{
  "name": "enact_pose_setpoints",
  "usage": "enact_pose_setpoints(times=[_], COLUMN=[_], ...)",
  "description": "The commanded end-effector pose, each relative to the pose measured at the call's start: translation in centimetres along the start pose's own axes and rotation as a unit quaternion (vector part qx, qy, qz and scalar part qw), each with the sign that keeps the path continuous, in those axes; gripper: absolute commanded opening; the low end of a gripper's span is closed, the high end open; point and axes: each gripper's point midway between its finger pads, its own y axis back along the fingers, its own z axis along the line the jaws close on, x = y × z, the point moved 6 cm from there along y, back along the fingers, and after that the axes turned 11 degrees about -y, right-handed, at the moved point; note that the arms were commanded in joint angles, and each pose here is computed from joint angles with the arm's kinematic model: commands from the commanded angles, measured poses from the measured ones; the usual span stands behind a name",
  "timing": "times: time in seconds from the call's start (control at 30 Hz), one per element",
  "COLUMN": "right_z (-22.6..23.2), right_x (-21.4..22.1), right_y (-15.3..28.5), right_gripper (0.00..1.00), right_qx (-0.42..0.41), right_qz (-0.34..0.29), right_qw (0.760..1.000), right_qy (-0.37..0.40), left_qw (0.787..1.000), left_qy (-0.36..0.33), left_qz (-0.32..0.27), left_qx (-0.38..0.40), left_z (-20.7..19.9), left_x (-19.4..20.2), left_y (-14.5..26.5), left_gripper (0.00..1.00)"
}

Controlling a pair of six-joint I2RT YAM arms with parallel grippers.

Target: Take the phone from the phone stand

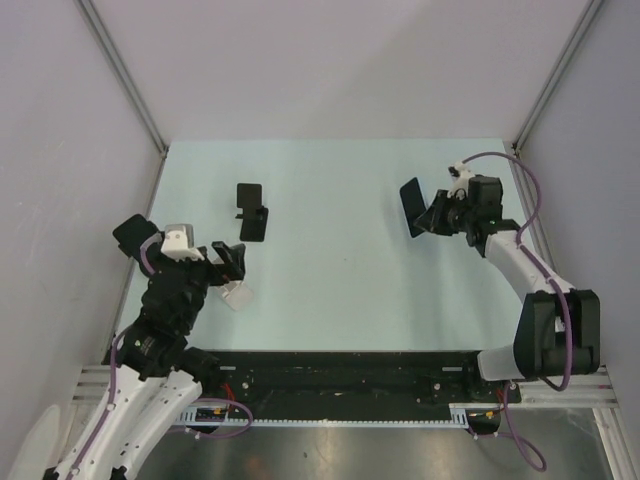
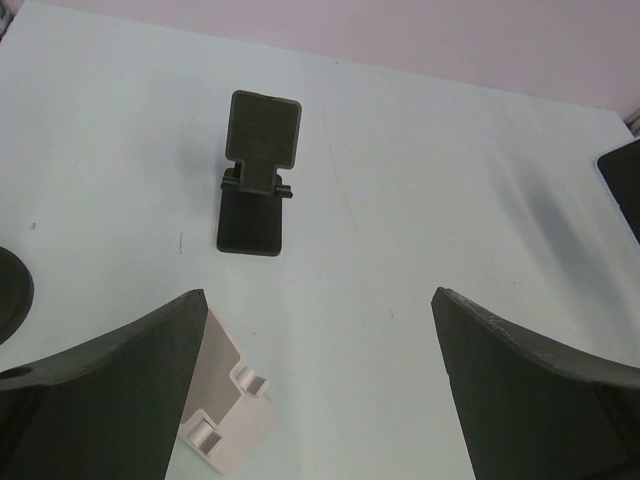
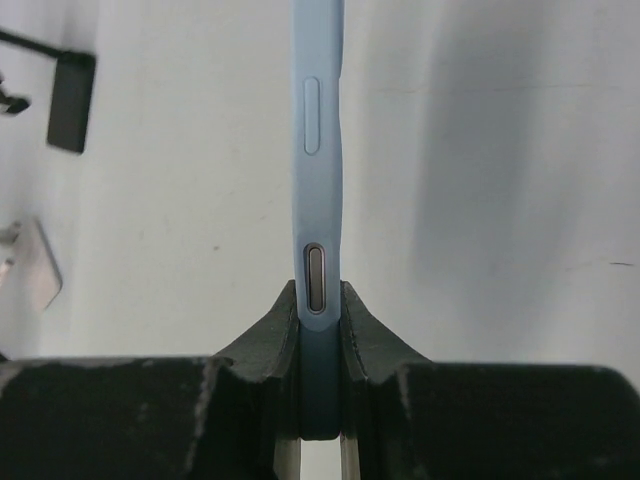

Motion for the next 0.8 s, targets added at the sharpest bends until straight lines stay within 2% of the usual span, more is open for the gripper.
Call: enact_pose_setpoints(times=[0.0,0.03,0.27,0.43,0.6,0.7,0.77], right_z=[-2.3,-3.6,-9.0,-12.4,-13.8,-14.6,-15.5], right_x=[-4.1,-5.8,-8.9,-9.4,-9.4,-9.2,-8.7], right_y=[-0.3,0.0,-3.6,-6.4,-8.0,-8.7,-8.7], right_gripper=[0.00,0.00,0.00,0.00,0.04,0.18,0.33], right_qx=[0.019,0.032,0.045,0.055,0.034,0.035,0.046], right_qz=[-0.015,-0.031,0.005,0.047,0.072,0.086,0.089], right_qw=[1.000,0.999,0.998,0.996,0.994,0.993,0.992], right_qy=[-0.011,-0.020,-0.040,-0.051,-0.068,-0.072,-0.082], left_qw=[0.999,0.999,0.999,0.999,0.999,0.999,0.999], left_qy=[-0.016,-0.016,-0.022,-0.018,-0.019,-0.020,-0.020], left_qz=[-0.025,-0.025,-0.043,-0.045,-0.046,-0.046,-0.047], left_qx=[0.016,0.018,0.008,0.010,0.006,0.006,0.006], left_z=[-0.2,-0.2,0.3,0.2,0.3,0.3,0.3], left_x=[0.2,0.6,0.1,0.1,0.1,0.1,0.0], left_y=[-0.3,-0.4,0.1,0.2,0.1,0.1,0.1], left_gripper=[1.00,1.00,1.00,1.00,1.00,1.00,1.00])
